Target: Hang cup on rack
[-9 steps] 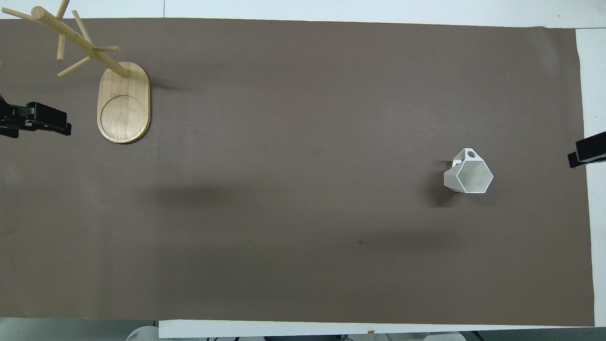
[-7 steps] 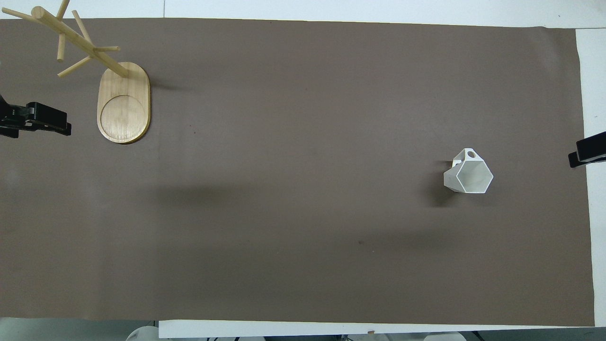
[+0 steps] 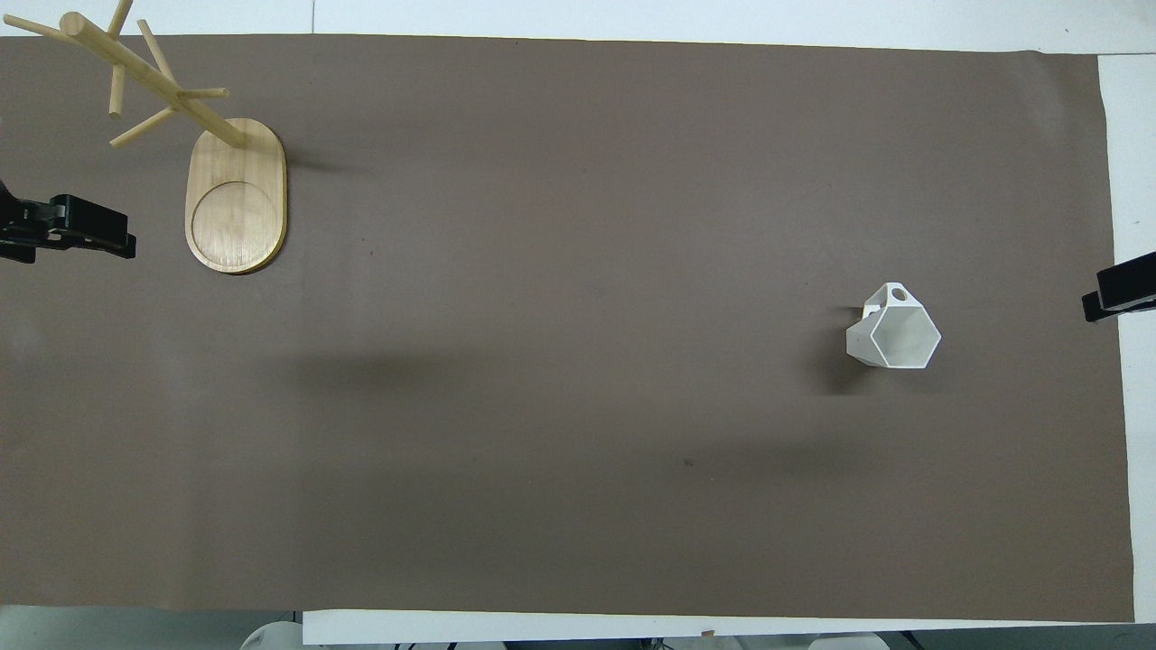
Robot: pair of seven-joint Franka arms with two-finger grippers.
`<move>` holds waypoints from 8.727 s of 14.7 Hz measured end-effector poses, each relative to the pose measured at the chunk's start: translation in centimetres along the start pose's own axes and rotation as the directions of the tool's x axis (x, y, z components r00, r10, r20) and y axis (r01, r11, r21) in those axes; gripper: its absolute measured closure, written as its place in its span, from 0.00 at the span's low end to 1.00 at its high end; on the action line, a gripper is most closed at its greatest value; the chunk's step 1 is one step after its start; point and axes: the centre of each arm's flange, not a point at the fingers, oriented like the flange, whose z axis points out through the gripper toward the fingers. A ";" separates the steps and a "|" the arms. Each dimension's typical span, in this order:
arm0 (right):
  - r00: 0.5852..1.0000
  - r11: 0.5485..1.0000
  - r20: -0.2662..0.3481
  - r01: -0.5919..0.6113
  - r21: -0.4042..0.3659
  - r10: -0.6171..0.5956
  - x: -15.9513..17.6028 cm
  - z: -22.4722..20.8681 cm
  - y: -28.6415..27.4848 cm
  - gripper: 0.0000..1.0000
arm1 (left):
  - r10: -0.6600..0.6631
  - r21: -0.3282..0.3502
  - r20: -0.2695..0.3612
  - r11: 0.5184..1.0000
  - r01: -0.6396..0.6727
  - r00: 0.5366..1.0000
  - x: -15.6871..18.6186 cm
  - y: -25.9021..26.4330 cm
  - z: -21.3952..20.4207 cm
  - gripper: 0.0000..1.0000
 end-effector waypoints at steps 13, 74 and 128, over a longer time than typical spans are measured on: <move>0.474 0.452 -0.483 0.875 0.170 -0.736 6.6 15.4 19.0 0.00 | 0.000 0.000 0.000 1.000 0.000 1.000 0.0 0.0 0.0 0.00; -0.019 0.035 -0.895 0.999 -0.039 -0.446 7.9 24.5 -29.7 0.21 | -0.369 -0.196 -0.115 0.919 0.343 0.922 -0.3 29.3 5.8 0.00; 0.942 0.942 -0.002 0.336 0.000 -0.336 4.2 0.5 -1.4 0.00 | -0.848 -0.562 0.035 0.421 0.712 0.529 6.5 6.1 13.7 0.95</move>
